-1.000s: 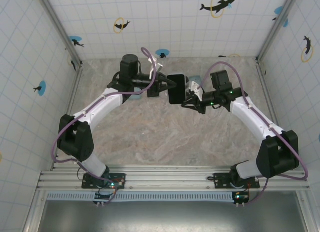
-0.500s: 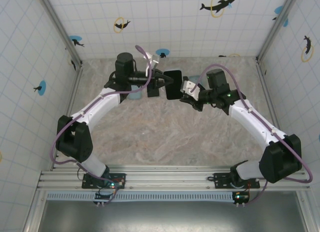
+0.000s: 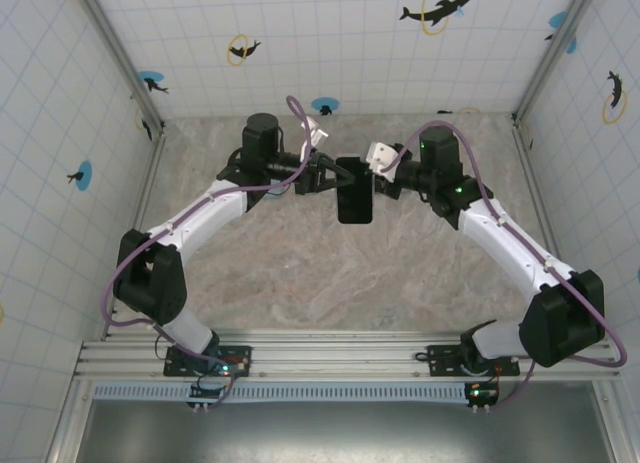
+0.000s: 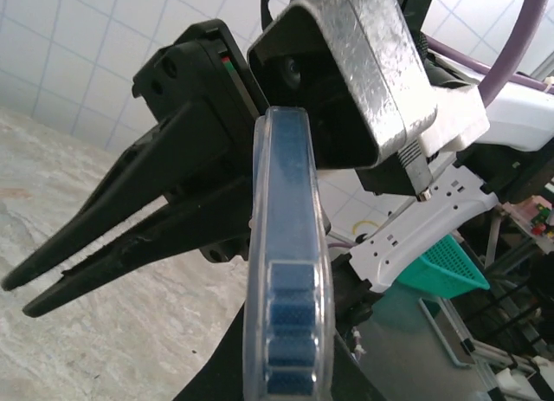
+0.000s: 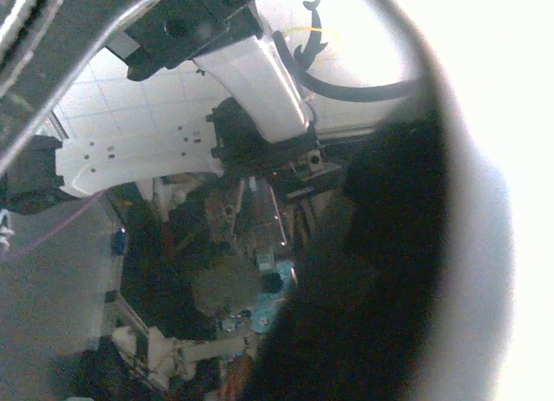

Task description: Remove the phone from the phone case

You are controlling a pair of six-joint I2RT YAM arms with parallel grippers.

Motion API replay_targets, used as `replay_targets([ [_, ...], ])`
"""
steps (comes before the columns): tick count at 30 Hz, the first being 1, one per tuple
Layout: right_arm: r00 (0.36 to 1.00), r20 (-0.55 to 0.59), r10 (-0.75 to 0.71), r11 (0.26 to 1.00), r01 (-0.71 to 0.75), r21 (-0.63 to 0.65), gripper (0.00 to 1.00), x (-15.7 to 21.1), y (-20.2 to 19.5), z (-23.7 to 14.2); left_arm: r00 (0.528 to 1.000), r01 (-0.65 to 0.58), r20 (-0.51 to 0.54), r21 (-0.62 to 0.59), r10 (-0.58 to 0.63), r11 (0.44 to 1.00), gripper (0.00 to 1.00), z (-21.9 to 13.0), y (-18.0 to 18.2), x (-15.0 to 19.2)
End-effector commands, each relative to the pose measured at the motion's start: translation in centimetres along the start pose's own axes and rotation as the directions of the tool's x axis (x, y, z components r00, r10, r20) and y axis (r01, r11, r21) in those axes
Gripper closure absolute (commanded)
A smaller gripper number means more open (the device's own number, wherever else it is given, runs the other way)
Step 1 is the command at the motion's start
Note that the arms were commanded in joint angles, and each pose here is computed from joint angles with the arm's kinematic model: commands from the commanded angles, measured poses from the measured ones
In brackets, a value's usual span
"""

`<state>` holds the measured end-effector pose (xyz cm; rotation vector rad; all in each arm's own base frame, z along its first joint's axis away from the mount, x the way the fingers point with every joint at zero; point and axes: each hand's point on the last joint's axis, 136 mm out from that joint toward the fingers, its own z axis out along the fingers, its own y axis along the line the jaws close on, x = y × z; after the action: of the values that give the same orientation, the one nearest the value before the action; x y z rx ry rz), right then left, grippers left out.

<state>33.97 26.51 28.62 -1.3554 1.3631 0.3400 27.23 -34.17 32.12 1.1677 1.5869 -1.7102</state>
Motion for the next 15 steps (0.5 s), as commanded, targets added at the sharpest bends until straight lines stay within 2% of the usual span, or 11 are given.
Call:
replay_targets([
  [1,0.997,0.068,0.029,0.999,-0.031,0.036,0.85,-1.9,-1.2,-1.5,0.997,-0.073,0.022,0.011,0.073,0.997,1.00,-0.3,-1.2,-1.6],
  [5,0.991,0.032,0.129,0.992,-0.129,0.005,0.78,0.2,0.1,-2.6,0.992,-0.116,0.045,-0.009,0.116,0.993,1.00,-0.9,-1.6,-2.4],
  [10,0.964,-0.016,0.266,0.962,-0.267,-0.061,0.67,2.4,2.8,-4.0,0.992,-0.101,0.078,-0.018,0.102,0.995,1.00,-1.5,-1.7,-3.7],
  [13,0.923,0.015,0.385,0.922,-0.384,-0.056,0.62,2.8,3.1,-4.9,0.992,-0.054,0.110,-0.035,0.057,0.998,1.00,-1.6,-1.4,-4.7],
  [15,0.854,0.093,0.511,0.859,-0.510,-0.036,0.61,2.9,2.7,-5.6,0.988,0.008,0.152,-0.081,0.005,0.997,1.00,-1.8,-0.6,-5.4],
])
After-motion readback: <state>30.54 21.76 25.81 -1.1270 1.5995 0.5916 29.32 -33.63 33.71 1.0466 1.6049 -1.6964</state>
